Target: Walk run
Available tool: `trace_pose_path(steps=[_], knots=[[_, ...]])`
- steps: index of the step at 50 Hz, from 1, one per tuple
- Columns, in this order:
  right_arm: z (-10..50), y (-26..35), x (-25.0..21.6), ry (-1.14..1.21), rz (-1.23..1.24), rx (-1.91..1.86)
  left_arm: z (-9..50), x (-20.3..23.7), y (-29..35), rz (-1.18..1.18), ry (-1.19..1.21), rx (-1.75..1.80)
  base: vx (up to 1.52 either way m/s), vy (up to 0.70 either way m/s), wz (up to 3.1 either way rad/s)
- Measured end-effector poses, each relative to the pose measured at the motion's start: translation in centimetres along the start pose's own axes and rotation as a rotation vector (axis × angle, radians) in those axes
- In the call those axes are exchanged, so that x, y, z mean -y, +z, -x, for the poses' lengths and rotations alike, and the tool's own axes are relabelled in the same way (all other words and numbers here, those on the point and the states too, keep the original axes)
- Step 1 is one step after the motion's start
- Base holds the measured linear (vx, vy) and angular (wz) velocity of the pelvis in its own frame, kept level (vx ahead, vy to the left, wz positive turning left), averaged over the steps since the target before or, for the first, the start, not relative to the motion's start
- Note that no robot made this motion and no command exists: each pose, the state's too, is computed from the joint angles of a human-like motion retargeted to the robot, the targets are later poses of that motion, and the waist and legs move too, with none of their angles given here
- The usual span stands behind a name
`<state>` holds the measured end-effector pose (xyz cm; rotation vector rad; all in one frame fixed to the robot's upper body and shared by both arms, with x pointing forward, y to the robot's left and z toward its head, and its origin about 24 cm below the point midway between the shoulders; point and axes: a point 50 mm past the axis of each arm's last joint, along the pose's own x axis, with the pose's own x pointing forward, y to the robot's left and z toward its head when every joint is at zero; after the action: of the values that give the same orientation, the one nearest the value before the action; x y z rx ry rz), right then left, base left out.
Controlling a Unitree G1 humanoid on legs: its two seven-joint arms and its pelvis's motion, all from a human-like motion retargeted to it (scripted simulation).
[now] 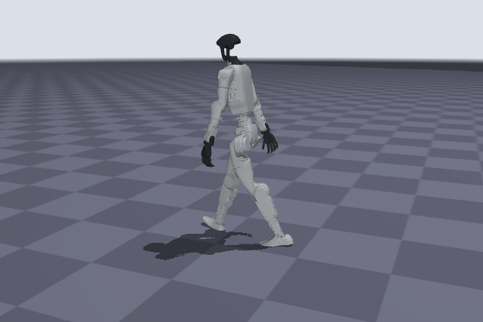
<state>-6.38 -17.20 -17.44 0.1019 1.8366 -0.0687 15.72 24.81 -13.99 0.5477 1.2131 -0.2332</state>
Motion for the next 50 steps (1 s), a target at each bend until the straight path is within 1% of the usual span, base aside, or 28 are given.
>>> trace_pose_path(steps=[3,7,10,13,16,20,25,28,30,32,35,40,43,45,47,50], knots=[[0.1,0.4,0.4,-0.013,-0.004,-0.002,-0.1,1.9,-1.5,0.028,-0.032,-0.030,1.20,-0.15,0.15],[0.2,0.9,0.6,-0.022,-0.012,0.013,0.5,5.6,-6.5,0.042,-0.123,-0.196,1.10,-0.15,0.70],[0.4,2.1,0.9,-0.020,-0.029,0.053,1.8,9.4,-10.5,0.038,-0.203,-0.350,1.02,-0.15,0.07],[0.9,4.5,1.4,-0.026,-0.012,0.116,2.8,10.1,-12.7,-0.002,-0.284,-0.441,1.10,-0.25,0.25],[2.1,8.7,1.9,-0.081,0.042,0.221,3.4,10.9,-14.0,-0.018,-0.344,-0.479,0.78,-0.15,0.20],[4.0,13.4,2.4,-0.123,0.126,0.380,4.4,12.2,-15.8,0.080,-0.322,-0.537,0.70,-0.13,-0.53],[7.3,19.2,2.7,-0.149,0.228,0.609,5.2,13.8,-16.3,0.215,-0.313,-0.619,0.75,-0.08,-0.74],[9.0,21.4,2.3,-0.165,0.271,0.716,5.4,14.7,-16.1,0.191,-0.376,-0.635,0.95,0.01,-0.36],[9.1,21.7,1.6,-0.161,0.294,0.748,5.4,14.8,-16.0,0.143,-0.419,-0.629,1.13,0.08,-0.13],[8.4,20.8,1.2,-0.151,0.300,0.737,5.3,14.3,-16.0,0.078,-0.435,-0.626,1.01,0.07,-0.22],[5.9,17.2,0.9,-0.142,0.292,0.646,4.9,13.3,-15.7,-0.014,-0.395,-0.616,0.95,0.04,-0.55],[2.4,9.6,1.6,-0.197,0.257,0.383,3.8,11.1,-14.5,-0.026,-0.308,-0.582,1.23,0.19,-0.22],[1.5,6.8,1.7,-0.173,0.240,0.255,2.7,7.1,-12.8,-0.038,-0.154,-0.565,0.84,0.11,-0.41],[1.2,5.6,1.5,-0.144,0.199,0.216,2.3,4.8,-11.9,-0.086,-0.068,-0.540,0.77,0.05,0.38],[0.8,4.1,1.0,-0.084,0.115,0.167,1.9,1.2,-10.1,-0.165,0.046,-0.486,0.82,0.03,0.77],[0.4,2.3,0.6,-0.031,0.051,0.134,1.7,-1.8,-8.2,-0.198,0.124,-0.428,0.76,-0.03,0.79]])
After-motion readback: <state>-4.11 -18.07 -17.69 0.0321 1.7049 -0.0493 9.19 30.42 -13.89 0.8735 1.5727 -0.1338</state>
